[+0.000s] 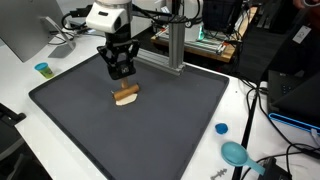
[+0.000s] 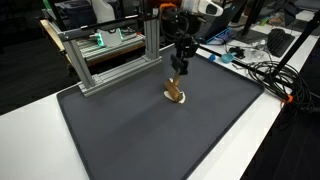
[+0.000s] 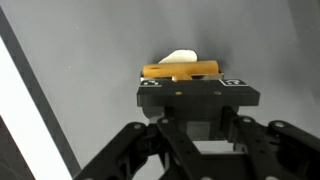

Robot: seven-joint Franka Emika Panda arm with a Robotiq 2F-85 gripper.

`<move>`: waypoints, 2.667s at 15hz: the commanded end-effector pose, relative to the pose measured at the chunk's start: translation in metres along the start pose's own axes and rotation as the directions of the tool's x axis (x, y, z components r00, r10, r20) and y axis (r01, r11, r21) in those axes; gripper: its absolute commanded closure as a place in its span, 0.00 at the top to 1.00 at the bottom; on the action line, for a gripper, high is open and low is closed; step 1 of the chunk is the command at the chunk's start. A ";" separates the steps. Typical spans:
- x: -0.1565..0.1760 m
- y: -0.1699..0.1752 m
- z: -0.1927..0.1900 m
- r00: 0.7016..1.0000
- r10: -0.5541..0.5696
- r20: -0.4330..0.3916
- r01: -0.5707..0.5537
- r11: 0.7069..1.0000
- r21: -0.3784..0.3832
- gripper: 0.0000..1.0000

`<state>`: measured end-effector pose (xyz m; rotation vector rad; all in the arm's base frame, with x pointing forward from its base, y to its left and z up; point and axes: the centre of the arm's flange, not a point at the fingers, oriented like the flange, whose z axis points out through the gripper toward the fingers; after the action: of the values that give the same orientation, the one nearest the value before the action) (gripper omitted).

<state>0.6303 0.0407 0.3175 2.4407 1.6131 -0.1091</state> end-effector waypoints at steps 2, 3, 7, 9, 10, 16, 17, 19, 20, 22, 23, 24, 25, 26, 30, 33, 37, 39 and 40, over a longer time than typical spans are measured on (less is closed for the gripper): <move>0.004 -0.001 0.037 0.995 0.008 0.096 -0.010 1.000 0.016 0.21; 0.005 -0.002 0.039 0.994 0.007 0.112 -0.009 1.000 0.018 0.21; 0.001 0.007 0.044 0.986 0.046 0.161 -0.053 0.998 0.039 0.21; -0.024 0.028 0.025 0.984 0.129 0.120 -0.139 0.987 0.078 0.21; -0.045 0.041 0.010 0.978 0.186 0.093 -0.194 0.977 0.088 0.21; -0.188 0.063 -0.070 0.871 0.490 -0.016 -0.477 0.855 0.203 0.21; -0.207 0.054 -0.086 0.843 0.536 -0.041 -0.516 0.828 0.218 0.21; -0.235 0.031 -0.119 0.784 0.612 -0.107 -0.575 0.780 0.245 0.21; -0.243 0.018 -0.134 0.756 0.638 -0.149 -0.593 0.763 0.258 0.21; -0.249 -0.012 -0.159 0.706 0.664 -0.247 -0.605 0.747 0.275 0.21; -0.251 -0.028 -0.168 0.688 0.662 -0.298 -0.603 0.749 0.274 0.21; -0.259 -0.045 -0.172 0.710 0.612 -0.347 -0.568 0.790 0.231 0.21; -0.248 0.012 -0.160 0.720 0.648 -0.250 -0.595 0.761 0.260 0.46; -0.251 0.000 -0.169 0.720 0.635 -0.280 -0.586 0.773 0.244 0.46; -0.247 -0.040 -0.175 0.679 0.694 -0.240 -0.655 0.720 0.228 0.21; -0.241 -0.063 -0.187 0.579 0.803 -0.139 -0.775 0.596 0.211 0.21; -0.221 -0.093 -0.233 0.456 0.889 -0.029 -0.877 0.455 0.155 0.21; -0.193 -0.111 -0.256 0.453 0.891 -0.002 -0.875 0.445 0.191 0.21; -0.213 -0.090 -0.225 0.471 0.882 -0.012 -0.866 0.465 0.183 0.21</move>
<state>0.4506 -0.0670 0.5625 3.1003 0.1449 0.0758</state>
